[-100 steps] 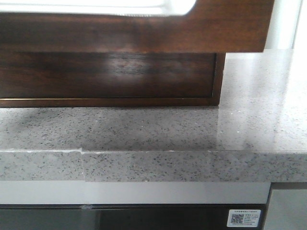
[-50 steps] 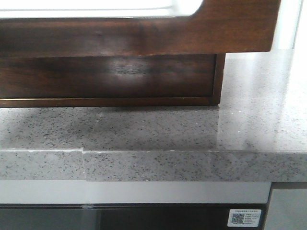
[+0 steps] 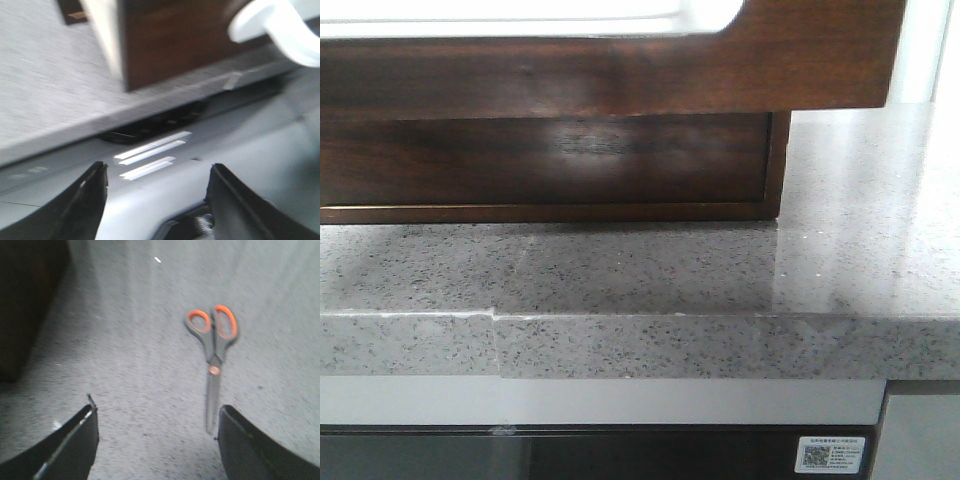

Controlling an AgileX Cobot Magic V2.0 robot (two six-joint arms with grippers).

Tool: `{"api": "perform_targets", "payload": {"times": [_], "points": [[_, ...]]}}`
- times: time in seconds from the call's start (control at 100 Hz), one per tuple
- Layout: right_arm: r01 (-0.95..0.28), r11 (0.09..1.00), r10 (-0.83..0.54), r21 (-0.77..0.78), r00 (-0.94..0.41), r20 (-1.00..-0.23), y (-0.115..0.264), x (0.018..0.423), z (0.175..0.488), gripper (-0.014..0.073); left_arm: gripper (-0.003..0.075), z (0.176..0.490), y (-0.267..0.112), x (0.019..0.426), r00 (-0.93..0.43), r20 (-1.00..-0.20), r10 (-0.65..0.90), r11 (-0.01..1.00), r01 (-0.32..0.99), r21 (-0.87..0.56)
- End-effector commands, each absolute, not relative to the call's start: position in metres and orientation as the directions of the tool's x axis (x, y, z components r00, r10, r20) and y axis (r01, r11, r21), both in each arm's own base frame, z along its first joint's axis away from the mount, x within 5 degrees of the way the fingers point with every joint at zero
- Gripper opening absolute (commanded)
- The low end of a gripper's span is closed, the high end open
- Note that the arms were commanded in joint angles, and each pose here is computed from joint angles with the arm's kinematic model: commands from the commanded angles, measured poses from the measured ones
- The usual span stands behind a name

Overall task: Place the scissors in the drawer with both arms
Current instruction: 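Lower the right gripper onto the grey-and-orange scissors and grasp them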

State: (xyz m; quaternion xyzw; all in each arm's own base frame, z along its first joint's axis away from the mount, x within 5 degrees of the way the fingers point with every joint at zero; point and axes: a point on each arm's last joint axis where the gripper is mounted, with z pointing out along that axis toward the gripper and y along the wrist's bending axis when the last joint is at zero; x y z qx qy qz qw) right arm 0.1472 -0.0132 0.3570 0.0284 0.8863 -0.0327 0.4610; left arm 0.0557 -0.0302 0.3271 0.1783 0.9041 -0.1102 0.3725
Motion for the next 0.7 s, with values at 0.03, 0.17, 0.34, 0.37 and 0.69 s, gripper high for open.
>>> {"api": "perform_targets", "payload": {"times": [0.03, 0.17, 0.34, 0.37, 0.69], "points": [[0.202, 0.978, 0.079, -0.047, -0.575, -0.814, -0.036, 0.167, 0.369, 0.0413, 0.0399, 0.351, -0.023, 0.059, -0.53, -0.817, 0.227, 0.937, 0.347, 0.035], [0.295, 0.955, 0.197, -0.011, -0.663, -0.722, -0.068, 0.19, 0.354, 0.0359, 0.0399, 0.365, -0.02, 0.057, -0.362, -0.907, 0.216, 0.944, 0.315, 0.099], [0.266, 0.963, 0.235, 0.027, -0.795, -0.559, -0.086, 0.224, 0.333, 0.0358, 0.0399, 0.38, -0.02, 0.06, -0.207, -0.965, 0.161, 0.953, 0.288, 0.097], [0.261, 0.965, 0.235, 0.03, -0.807, -0.542, -0.088, 0.23, 0.332, 0.0358, 0.04, 0.382, -0.02, 0.06, -0.189, -0.971, 0.148, 0.954, 0.287, 0.09], [0.138, 0.99, 0.142, 0.04, -0.897, -0.419, -0.092, 0.292, 0.303, 0.0355, 0.0399, 0.391, -0.022, 0.061, -0.107, -0.991, 0.076, 0.957, 0.287, 0.043]]}}
